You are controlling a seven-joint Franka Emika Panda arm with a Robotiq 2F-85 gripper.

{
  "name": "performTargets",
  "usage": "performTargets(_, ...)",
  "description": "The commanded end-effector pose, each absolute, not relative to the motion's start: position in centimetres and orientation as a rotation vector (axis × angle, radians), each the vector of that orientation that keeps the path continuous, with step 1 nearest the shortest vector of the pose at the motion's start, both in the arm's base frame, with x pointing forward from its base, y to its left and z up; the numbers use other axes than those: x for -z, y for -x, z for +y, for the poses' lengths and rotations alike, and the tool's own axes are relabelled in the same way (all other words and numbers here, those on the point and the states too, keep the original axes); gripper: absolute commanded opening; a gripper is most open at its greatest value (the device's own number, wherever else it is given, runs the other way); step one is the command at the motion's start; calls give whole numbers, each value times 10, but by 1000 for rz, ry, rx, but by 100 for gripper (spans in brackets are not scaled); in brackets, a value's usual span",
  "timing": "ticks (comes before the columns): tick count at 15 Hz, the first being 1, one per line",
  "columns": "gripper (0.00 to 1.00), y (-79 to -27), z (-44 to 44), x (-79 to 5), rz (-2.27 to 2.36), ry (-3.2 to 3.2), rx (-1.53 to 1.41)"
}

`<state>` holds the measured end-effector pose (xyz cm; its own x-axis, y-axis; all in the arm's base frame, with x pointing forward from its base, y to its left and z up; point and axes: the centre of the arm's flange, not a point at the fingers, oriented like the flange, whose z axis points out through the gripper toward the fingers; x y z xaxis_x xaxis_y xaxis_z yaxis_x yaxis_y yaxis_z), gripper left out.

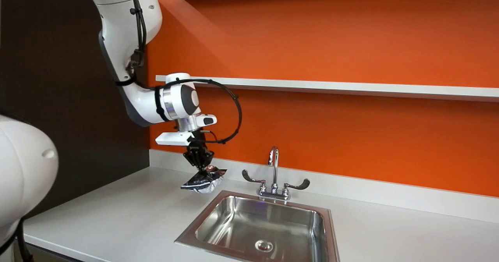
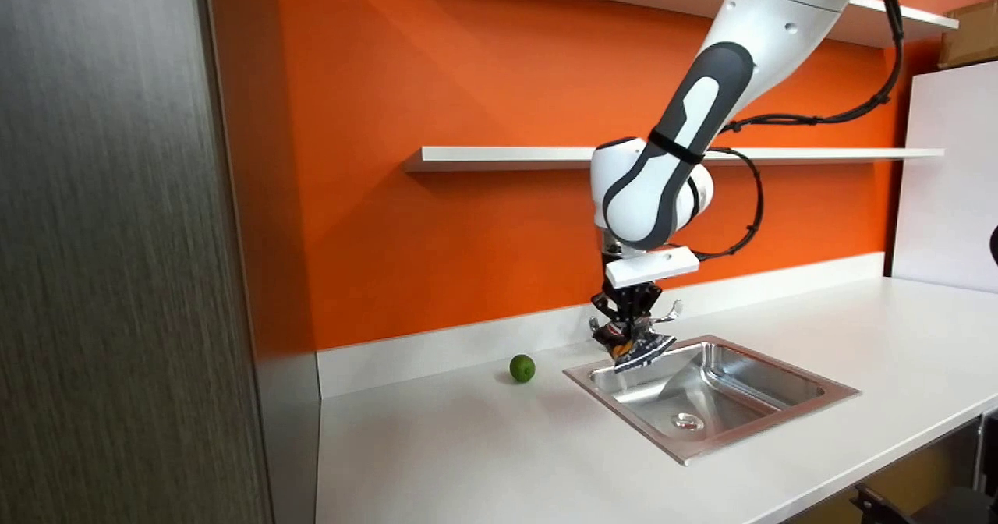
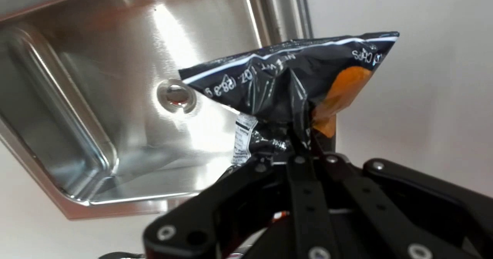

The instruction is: Put the black pack inside the sink

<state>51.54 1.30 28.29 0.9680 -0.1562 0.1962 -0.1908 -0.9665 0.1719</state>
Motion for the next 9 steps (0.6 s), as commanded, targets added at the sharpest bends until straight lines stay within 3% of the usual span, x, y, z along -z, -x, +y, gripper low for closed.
performTargets(1, 0, -510, -42, -280, -283, -2915, -304)
performTargets(9, 0, -508, -118, -218, -304, -2939, -409)
